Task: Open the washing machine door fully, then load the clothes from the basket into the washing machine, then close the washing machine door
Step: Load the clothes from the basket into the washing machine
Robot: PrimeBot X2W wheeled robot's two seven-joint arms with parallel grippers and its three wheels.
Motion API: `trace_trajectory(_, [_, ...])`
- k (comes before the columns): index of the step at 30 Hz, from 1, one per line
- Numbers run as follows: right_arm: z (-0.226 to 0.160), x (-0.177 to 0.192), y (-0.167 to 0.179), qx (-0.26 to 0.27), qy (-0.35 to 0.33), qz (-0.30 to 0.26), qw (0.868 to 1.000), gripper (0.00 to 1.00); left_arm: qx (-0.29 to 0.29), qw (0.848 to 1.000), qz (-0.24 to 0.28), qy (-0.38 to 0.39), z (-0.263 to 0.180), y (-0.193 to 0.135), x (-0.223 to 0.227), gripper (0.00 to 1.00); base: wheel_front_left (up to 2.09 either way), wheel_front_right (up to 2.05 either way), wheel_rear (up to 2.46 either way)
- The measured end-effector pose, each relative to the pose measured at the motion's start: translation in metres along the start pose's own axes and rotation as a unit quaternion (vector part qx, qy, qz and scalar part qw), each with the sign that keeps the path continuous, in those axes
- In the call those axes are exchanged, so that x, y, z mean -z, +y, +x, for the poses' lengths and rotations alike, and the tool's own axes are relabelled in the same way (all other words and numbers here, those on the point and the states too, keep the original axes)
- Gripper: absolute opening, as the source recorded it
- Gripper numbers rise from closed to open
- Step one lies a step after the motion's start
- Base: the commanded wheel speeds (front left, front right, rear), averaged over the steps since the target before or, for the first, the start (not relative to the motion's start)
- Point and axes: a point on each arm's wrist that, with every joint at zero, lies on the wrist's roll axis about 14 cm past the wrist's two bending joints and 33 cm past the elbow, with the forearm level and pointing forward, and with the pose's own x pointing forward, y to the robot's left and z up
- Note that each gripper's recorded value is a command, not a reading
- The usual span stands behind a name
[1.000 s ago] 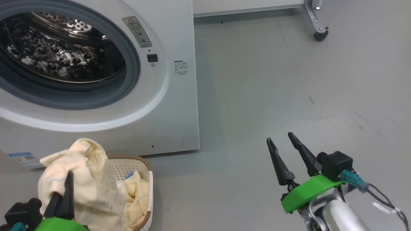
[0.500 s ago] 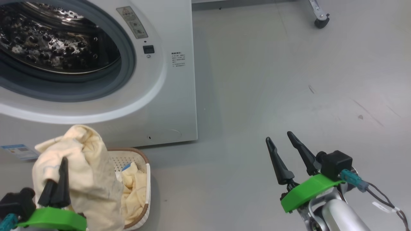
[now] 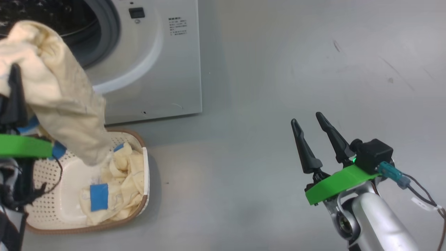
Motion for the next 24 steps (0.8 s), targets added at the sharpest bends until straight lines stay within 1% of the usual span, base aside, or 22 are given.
trace_trajectory(2, [0.004,0.005,-0.005,0.005,0.006,0.001,1.0,1.0,0.0,1.0,-0.01,-0.003,0.019,0.004,0.001,0.0,0.0,0.0,0.0])
trace_trajectory(3, [0.004,0.005,-0.005,0.005,0.006,0.001,1.0,1.0,0.0,1.0,-0.01,-0.003,0.019,0.004,0.001,0.0,0.0,0.0,0.0])
trace_trajectory(8, [0.011,0.021,-0.019,0.021,0.024,0.006,0.999,1.0,0.012,1.0,-0.003,-0.015,0.069,0.013,0.001,0.0,0.0,0.0,0.0])
trace_trajectory(12, [0.018,0.032,-0.03,0.032,0.034,0.008,0.999,1.0,0.025,0.999,-0.009,-0.022,0.106,0.017,0.006,0.0,0.0,0.0,0.0])
trace_trajectory(18, [0.019,0.052,-0.049,0.057,0.057,0.019,0.997,1.0,0.036,0.999,-0.01,-0.019,0.155,0.024,0.022,0.0,0.0,0.0,0.0])
trace_trajectory(19, [0.019,0.06,-0.052,0.062,0.066,0.022,0.996,1.0,0.041,0.999,-0.012,-0.019,0.17,0.025,0.027,0.0,0.0,0.0,0.0])
trace_trajectory(24, [0.024,0.075,-0.064,0.073,0.081,0.023,0.994,1.0,0.056,0.998,-0.004,-0.01,0.205,0.025,0.044,0.0,0.0,0.0,0.0])
